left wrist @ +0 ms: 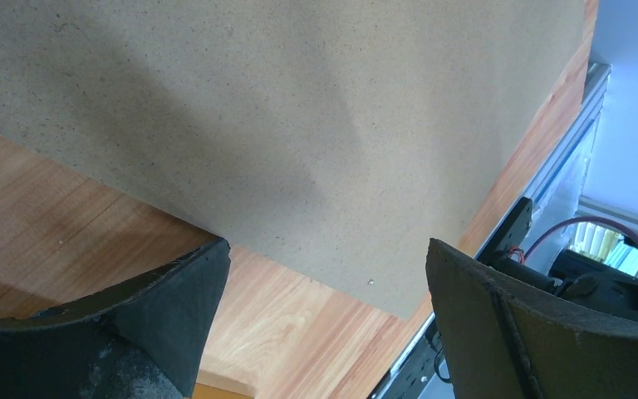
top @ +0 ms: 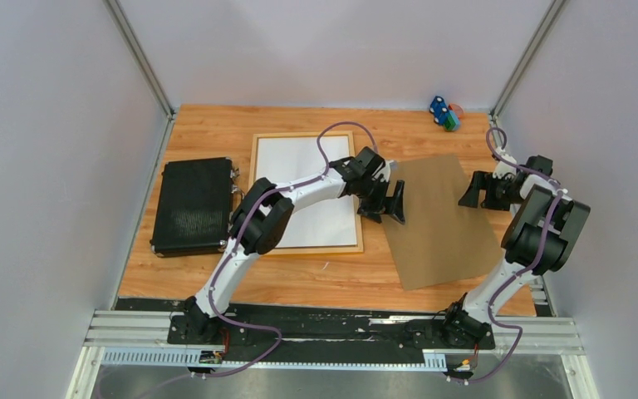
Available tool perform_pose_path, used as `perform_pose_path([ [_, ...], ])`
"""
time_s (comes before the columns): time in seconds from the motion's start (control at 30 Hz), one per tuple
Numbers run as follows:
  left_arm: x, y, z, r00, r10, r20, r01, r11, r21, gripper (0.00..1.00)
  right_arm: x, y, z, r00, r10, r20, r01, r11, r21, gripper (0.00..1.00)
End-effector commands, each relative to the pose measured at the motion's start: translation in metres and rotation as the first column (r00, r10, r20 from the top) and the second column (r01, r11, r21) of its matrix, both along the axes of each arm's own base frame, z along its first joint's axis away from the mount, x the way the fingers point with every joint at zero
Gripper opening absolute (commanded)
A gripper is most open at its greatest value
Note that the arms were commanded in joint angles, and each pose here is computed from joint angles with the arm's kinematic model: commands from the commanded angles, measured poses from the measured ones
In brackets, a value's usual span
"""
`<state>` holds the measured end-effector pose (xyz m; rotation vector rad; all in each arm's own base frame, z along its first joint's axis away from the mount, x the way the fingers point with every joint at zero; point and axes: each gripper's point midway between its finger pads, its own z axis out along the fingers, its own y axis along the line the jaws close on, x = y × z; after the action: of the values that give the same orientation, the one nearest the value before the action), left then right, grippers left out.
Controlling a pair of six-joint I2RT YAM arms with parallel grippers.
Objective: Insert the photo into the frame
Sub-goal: Turn over the photo frame item at the center of the board.
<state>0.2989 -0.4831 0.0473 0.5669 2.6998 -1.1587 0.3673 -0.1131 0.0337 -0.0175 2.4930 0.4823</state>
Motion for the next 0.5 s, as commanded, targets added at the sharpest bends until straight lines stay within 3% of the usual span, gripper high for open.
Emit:
perform_pose_path([
  [0.0,0.002,0.035,-0.075,1.0,0.004,-0.008,-0.003,0.979,0.202,1.0,-0.024,0.045,-0.001,0.994,0.095,-0.056,-0.082,0.976,0.203,0.8],
  [0.47,0.011,0.035,-0.057,1.0,-0.001,0.028,-0.004,0.983,0.183,1.0,-0.026,0.066,0.052,0.984,0.166,0.057,-0.175,0.947,0.268,0.74],
])
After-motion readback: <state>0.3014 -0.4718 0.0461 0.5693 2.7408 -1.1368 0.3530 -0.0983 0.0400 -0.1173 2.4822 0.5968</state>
